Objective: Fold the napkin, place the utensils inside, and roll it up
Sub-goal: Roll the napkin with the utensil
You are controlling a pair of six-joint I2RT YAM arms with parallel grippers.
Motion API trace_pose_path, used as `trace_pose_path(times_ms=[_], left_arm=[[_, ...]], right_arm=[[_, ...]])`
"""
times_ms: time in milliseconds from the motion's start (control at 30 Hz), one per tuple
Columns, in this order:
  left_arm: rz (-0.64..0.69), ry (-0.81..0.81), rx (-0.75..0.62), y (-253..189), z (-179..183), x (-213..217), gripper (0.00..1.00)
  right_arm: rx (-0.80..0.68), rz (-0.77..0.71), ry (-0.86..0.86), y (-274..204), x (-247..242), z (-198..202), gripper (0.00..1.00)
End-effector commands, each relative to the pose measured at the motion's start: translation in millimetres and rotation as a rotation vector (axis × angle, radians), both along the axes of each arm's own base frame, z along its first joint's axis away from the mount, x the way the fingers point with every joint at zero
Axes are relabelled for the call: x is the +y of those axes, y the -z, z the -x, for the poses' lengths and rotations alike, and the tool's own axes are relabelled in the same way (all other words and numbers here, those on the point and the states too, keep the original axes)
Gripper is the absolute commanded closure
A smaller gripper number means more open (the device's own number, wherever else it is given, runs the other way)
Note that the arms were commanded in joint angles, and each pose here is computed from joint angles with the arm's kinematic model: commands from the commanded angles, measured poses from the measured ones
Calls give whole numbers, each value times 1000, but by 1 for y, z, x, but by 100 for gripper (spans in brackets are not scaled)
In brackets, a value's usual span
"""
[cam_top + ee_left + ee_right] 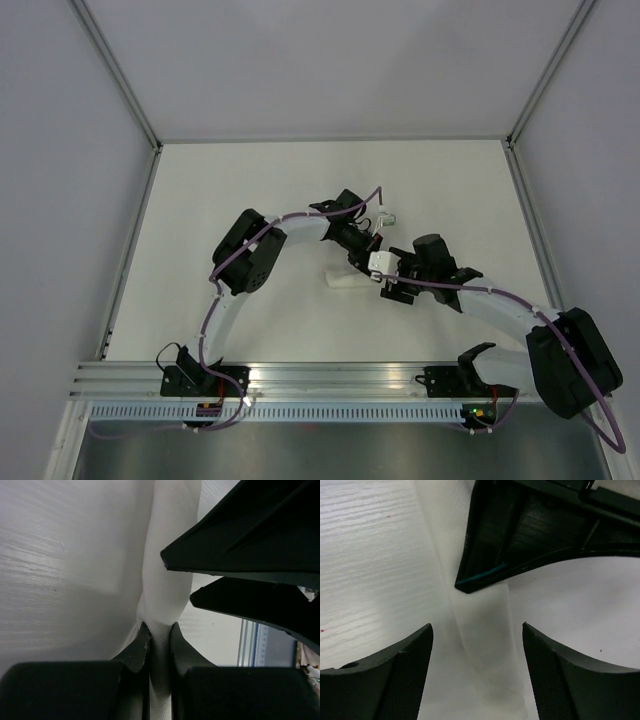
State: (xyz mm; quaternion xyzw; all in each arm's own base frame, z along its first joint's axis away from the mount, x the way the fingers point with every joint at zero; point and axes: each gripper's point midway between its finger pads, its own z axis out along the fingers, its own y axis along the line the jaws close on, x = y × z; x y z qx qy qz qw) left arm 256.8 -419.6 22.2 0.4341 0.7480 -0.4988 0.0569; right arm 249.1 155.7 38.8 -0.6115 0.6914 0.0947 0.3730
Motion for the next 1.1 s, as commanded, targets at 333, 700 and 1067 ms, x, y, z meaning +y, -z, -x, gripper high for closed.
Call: trace_pose_path(times_ms=[333, 700, 1067], left_arm=[[-302, 8, 145, 76, 27, 52, 88], [-273, -66, 60, 46, 1, 43, 57], [-265, -253, -79, -9, -46, 60, 52]], right_arm=[[-59, 103, -35, 21, 16, -10, 53], [65, 173, -28, 31, 9, 0, 73], [160, 184, 0, 31, 8, 8, 75]])
